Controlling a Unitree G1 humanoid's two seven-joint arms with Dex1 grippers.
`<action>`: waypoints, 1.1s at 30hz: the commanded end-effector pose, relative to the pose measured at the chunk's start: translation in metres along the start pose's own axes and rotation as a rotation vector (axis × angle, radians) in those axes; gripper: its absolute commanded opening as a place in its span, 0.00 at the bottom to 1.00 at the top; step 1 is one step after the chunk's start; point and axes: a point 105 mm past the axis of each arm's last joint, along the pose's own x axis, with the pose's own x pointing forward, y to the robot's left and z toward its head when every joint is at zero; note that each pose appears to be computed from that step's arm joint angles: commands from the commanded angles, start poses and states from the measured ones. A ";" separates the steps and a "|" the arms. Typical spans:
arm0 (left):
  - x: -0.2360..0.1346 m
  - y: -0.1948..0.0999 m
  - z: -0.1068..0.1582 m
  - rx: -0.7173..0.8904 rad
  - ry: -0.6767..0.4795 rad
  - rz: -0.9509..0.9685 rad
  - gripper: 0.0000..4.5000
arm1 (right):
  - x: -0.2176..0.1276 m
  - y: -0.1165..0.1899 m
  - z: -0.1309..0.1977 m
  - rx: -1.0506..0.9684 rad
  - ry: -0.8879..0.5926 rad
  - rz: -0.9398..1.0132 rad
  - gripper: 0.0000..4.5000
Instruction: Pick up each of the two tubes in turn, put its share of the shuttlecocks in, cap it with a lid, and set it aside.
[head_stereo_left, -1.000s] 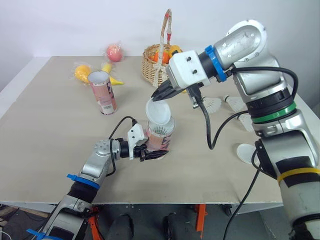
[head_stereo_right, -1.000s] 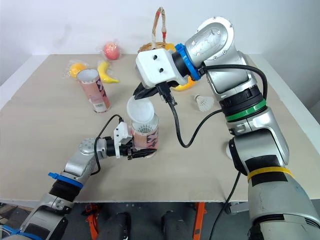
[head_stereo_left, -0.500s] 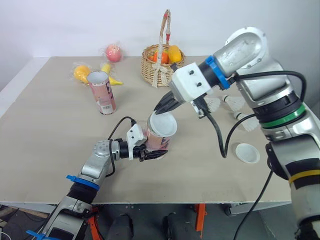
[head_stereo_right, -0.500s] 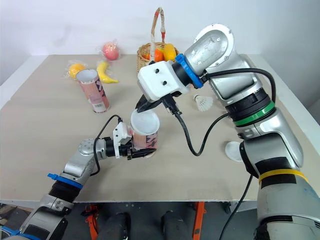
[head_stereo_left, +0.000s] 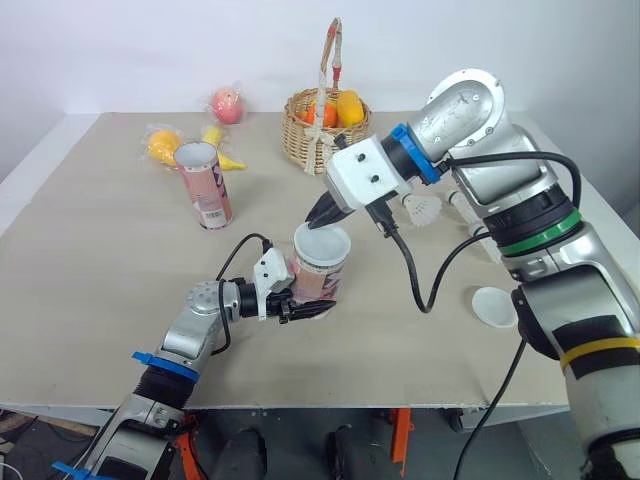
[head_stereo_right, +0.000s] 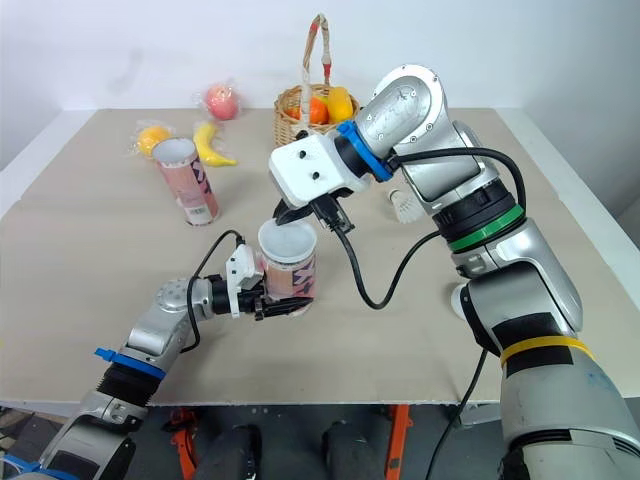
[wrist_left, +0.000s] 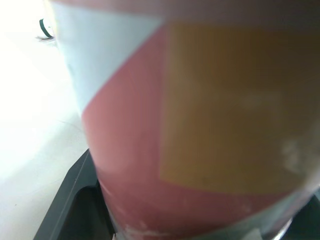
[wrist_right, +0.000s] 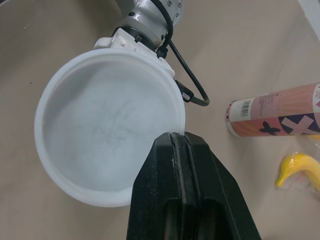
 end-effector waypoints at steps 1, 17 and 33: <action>-0.006 -0.003 -0.020 -0.063 0.061 0.010 0.65 | -0.008 0.000 0.008 -0.058 0.006 0.013 0.02; -0.008 -0.003 -0.022 -0.068 0.064 0.019 0.65 | -0.001 0.005 0.013 -0.091 -0.002 0.024 0.02; -0.008 -0.003 -0.022 -0.069 0.066 0.016 0.65 | -0.008 0.010 0.001 -0.209 0.134 0.014 0.02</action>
